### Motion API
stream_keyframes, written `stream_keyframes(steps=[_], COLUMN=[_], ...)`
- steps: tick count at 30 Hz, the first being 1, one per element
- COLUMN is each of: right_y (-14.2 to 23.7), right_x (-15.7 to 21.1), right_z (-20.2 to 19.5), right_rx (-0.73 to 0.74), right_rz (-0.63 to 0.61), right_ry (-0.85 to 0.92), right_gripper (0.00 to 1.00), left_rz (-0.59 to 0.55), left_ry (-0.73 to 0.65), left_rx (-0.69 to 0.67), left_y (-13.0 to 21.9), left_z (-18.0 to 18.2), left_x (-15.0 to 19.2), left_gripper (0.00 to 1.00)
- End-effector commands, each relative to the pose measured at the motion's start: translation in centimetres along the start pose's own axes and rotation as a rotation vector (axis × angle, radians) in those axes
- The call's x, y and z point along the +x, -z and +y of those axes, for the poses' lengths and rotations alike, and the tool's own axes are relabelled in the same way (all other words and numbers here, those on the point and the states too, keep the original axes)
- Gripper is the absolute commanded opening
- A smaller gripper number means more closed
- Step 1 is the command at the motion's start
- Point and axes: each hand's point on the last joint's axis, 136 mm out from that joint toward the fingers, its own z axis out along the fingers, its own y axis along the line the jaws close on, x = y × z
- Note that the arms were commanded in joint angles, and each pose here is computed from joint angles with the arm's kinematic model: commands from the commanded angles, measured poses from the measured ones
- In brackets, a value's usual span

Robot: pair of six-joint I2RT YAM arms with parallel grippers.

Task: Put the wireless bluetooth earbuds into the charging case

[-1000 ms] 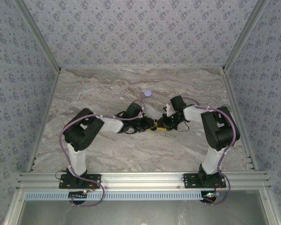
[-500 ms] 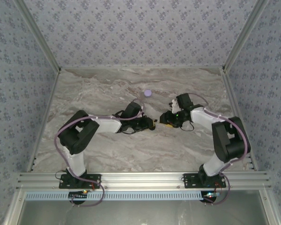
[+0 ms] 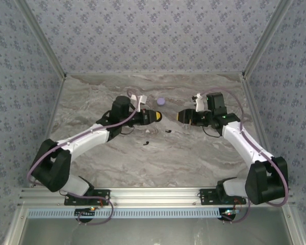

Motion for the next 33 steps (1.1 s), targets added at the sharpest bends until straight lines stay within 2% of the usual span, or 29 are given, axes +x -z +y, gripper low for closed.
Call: stream_keyframes(steps=[1, 7, 15, 23, 33], right_y=[1.3, 2.7, 2.9, 2.8, 1.9], right_x=[-2.2, -3.6, -2.7, -1.8, -1.6], right_z=[3.5, 7.9, 12.2, 15.2, 15.7], right_rx=[-0.122, -0.292, -0.435, -0.525, -0.541], right_rz=[-0.064, -0.053, 0.037, 0.093, 0.122], right_ry=[0.120, 0.212, 0.323, 0.399, 0.402], right_gripper=[0.55, 0.54, 0.51, 0.49, 0.44], left_rz=[-0.001, -0.015, -0.003, 0.008, 0.015], left_ry=[-0.127, -0.235, -0.322, -0.344, -0.346], left_rx=[0.125, 0.220, 0.322, 0.359, 0.366], left_y=[2.0, 4.4, 6.0, 6.4, 6.3], left_z=[-3.2, -6.7, -10.6, -11.8, -12.0], left_x=[-1.0, -2.5, -3.4, -3.6, -3.5], left_gripper=[0.20, 0.20, 0.20, 0.20, 0.20])
